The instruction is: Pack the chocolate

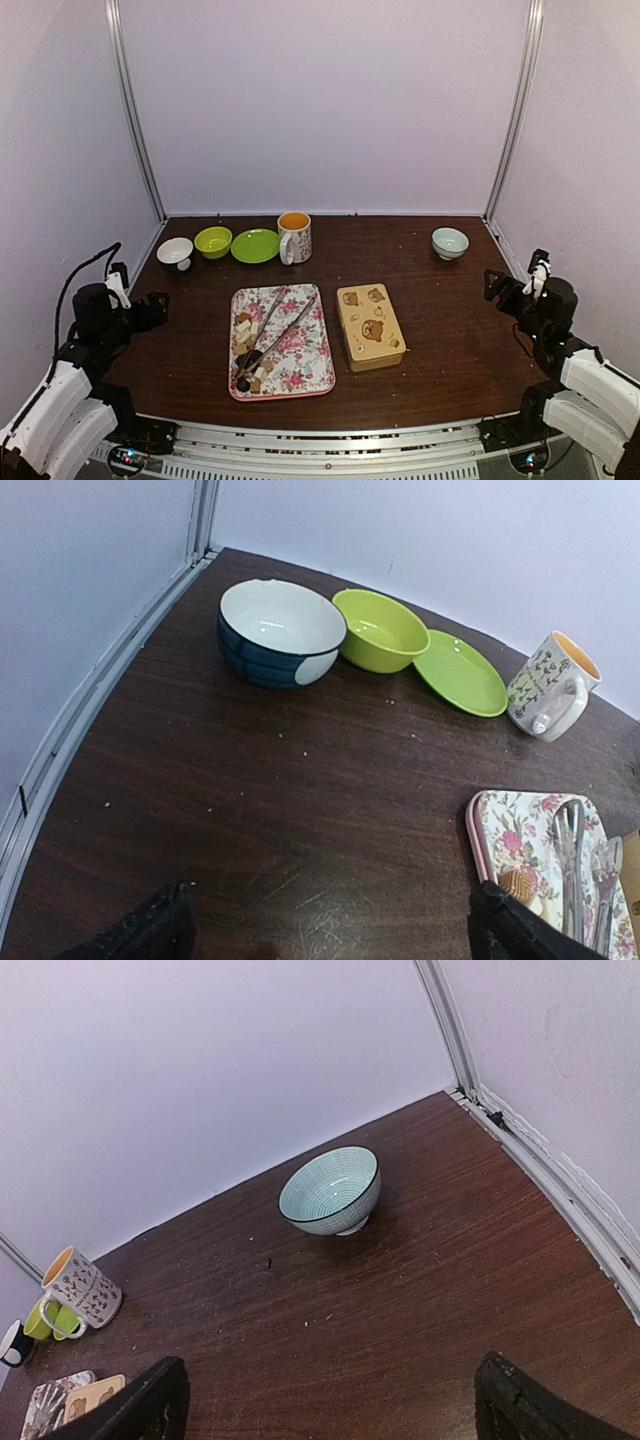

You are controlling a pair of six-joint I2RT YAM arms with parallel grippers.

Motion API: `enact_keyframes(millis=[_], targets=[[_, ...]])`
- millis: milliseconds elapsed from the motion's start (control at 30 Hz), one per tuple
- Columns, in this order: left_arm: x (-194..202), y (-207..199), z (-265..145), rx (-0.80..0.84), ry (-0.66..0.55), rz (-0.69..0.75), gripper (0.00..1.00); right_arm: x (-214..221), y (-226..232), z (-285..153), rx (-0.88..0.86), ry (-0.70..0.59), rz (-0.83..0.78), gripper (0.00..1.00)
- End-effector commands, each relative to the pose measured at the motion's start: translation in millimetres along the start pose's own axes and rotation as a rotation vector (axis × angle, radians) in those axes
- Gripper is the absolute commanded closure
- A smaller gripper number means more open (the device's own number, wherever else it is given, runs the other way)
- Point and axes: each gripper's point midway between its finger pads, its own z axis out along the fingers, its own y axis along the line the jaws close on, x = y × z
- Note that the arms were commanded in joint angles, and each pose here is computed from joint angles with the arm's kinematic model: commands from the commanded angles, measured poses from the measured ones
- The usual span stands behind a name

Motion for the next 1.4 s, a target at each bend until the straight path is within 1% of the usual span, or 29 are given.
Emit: enact_keyframes(millis=[0, 400, 533, 600, 700, 867, 1033, 1133, 1267, 1367], targets=[[-21, -9, -3, 0.034, -0.068, 0.021, 0.02, 3, 0, 1, 0.001, 0.014, -0.016, 0.0], [-21, -6, -7, 0.023, -0.089, 0.017, 0.02, 6, 0, 4, 0.006, 0.038, -0.018, 0.0], [-19, 6, -3, -0.052, -0.062, -0.003, 0.02, 6, 1, 6, -0.001, 0.043, -0.02, 0.0], [-19, 2, -1, -0.033, -0.055, 0.003, 0.02, 7, 3, 9, -0.005, 0.057, -0.023, 0.0], [-18, -10, 1, 0.039, -0.049, 0.02, 0.02, 13, 8, 12, -0.02, 0.112, -0.027, 0.0], [-17, -25, 5, 0.127, -0.033, 0.018, 0.02, 19, 40, 18, -0.128, 0.241, -0.007, 0.0], [-21, -45, 11, 0.228, 0.003, -0.055, 0.02, 25, 79, 19, -0.23, 0.369, 0.012, 0.0], [-31, -56, 16, 0.266, 0.042, -0.071, 0.03, 36, 101, 21, -0.273, 0.448, 0.023, 0.01], [-31, -73, 22, 0.337, 0.118, -0.11, 0.03, 55, 130, 22, -0.334, 0.533, 0.014, 0.02], [-27, -98, 20, 0.421, 0.16, -0.143, 0.04, 68, 146, 23, -0.353, 0.589, 0.014, 0.04]])
